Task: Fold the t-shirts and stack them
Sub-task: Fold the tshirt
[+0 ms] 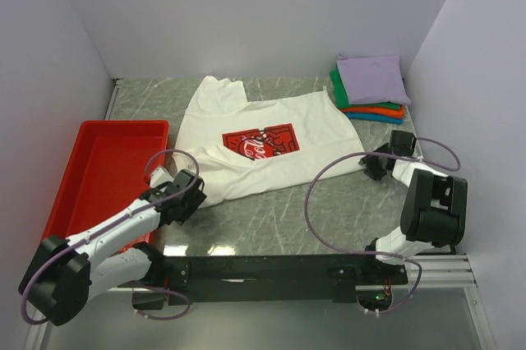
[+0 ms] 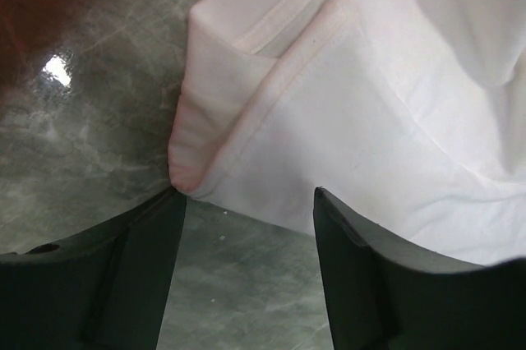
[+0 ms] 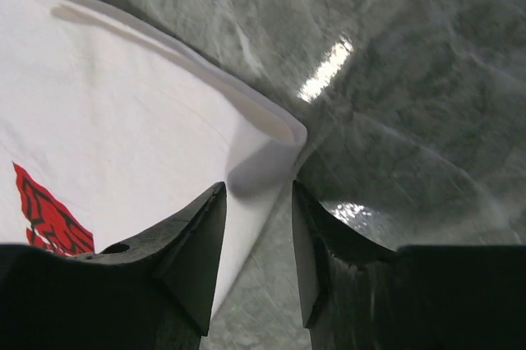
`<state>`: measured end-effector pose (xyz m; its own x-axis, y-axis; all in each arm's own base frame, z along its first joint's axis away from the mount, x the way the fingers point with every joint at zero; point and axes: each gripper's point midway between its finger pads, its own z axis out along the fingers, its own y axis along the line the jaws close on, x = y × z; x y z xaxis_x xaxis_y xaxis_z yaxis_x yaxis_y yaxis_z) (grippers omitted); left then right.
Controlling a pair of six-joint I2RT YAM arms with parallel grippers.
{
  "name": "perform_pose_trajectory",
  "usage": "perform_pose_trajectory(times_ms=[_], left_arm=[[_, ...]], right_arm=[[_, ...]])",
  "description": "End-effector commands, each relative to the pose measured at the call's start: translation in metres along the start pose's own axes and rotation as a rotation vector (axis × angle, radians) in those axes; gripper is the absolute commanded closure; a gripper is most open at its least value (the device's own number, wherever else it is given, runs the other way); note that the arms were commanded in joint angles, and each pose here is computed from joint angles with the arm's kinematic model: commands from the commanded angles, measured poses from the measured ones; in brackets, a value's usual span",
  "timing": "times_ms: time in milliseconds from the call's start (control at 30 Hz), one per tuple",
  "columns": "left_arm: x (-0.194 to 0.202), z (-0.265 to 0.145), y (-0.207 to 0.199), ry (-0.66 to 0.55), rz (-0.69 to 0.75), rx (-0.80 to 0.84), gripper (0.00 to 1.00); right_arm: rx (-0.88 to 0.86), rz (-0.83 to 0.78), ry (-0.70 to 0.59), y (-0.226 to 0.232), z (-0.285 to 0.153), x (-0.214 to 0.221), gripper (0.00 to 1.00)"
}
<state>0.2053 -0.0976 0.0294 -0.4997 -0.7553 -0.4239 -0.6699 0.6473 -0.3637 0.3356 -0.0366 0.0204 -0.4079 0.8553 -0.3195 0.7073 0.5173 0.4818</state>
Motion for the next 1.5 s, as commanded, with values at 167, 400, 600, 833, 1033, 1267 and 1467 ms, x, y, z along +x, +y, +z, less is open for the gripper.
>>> perform_pose_trajectory(times_ms=[167,400,600,833,1033,1267,1467], left_arm=[[-0.014,0.007,-0.007,-0.085,0.014,0.016,0.41],[-0.02,0.008,-0.014,-0.11,0.041,0.014,0.84],[-0.032,-0.01,-0.014,-0.127,0.055,-0.002,0.99],[-0.039,-0.031,0.003,-0.13,0.042,-0.038,0.99],[-0.037,-0.044,0.021,-0.112,-0.005,-0.071,0.99],[-0.028,-0.051,0.034,-0.078,-0.11,-0.077,1.0],[-0.027,-0.058,0.043,-0.07,-0.201,-0.089,0.99]], right_arm=[[-0.004,0.013,-0.027,0.007,0.015,-0.014,0.63],[-0.006,0.012,-0.036,0.012,0.013,-0.02,0.92],[0.001,0.009,-0.034,0.009,-0.001,-0.016,1.0],[0.032,0.04,-0.045,-0.022,-0.039,-0.001,1.0],[0.097,0.084,-0.02,-0.057,-0.066,0.021,1.0],[0.164,0.165,-0.036,-0.091,-0.096,0.043,1.0],[0.137,0.197,-0.152,-0.095,-0.124,0.04,1.0]])
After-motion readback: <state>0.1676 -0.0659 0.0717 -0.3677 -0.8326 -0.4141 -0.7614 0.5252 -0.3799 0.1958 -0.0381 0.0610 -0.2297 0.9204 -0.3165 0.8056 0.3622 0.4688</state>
